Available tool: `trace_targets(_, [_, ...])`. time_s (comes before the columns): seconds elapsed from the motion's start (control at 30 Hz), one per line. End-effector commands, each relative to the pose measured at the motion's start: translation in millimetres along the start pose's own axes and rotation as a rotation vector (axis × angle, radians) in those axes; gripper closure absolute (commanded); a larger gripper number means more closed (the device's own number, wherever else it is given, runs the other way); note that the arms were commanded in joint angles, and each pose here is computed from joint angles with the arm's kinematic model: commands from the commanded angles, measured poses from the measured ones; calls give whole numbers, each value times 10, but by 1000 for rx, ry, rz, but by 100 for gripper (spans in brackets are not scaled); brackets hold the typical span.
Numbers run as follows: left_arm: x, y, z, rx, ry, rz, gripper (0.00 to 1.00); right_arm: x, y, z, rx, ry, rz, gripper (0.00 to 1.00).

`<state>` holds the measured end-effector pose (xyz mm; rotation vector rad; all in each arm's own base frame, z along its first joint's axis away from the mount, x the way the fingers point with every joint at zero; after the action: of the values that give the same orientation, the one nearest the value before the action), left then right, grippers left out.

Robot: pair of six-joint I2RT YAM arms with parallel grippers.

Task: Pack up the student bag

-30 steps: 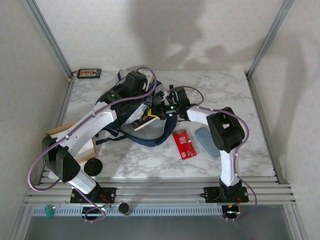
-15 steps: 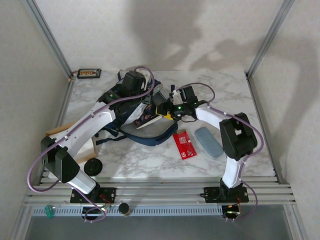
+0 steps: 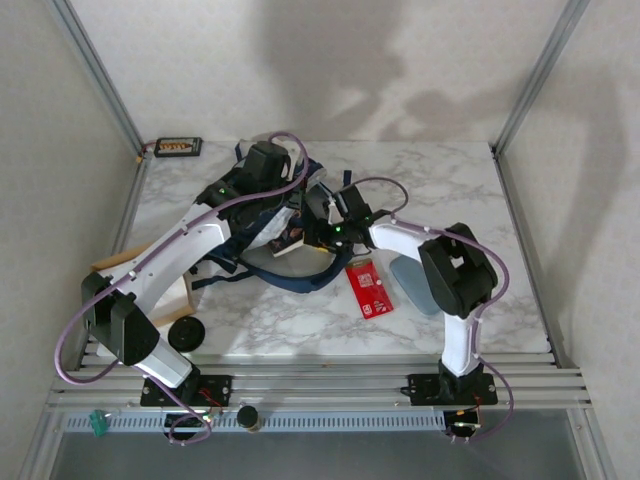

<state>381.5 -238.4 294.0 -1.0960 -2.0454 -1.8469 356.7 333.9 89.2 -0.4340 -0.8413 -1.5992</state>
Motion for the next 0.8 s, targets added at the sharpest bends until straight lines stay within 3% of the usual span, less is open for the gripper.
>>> trace_targets(0.0, [223, 227, -90, 0, -69, -95, 100, -21, 442, 47, 72, -49, -162, 69])
trace_targets(0.2, [163, 201, -85, 5, -67, -84, 100, -182, 788, 413, 199, 88, -195, 78])
trace_targets(0.33, [62, 203, -16, 43, -26, -98, 100, 29, 800, 358, 222, 32, -236, 77])
trace_targets(0.6, [-203, -28, -104, 101, -75, -64, 100, 727, 370, -87, 209, -101, -265, 61])
trace_targets(0.77, [-496, -412, -134, 126, -46, 36, 100, 1096, 94, -259, 160, -186, -272, 55])
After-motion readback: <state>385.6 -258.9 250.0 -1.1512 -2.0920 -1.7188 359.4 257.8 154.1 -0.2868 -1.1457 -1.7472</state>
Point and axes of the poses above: each hand's point on the last joint's axis, 136 mm out from that joint toward the fingers, its own x axis back along the fingers, its own z axis along the line the jaws close on, y = z × x, the point moved 2 cm from there along x, back along the fingers, and after that the axes turned 1 degree about x, right-handed, at the moved point
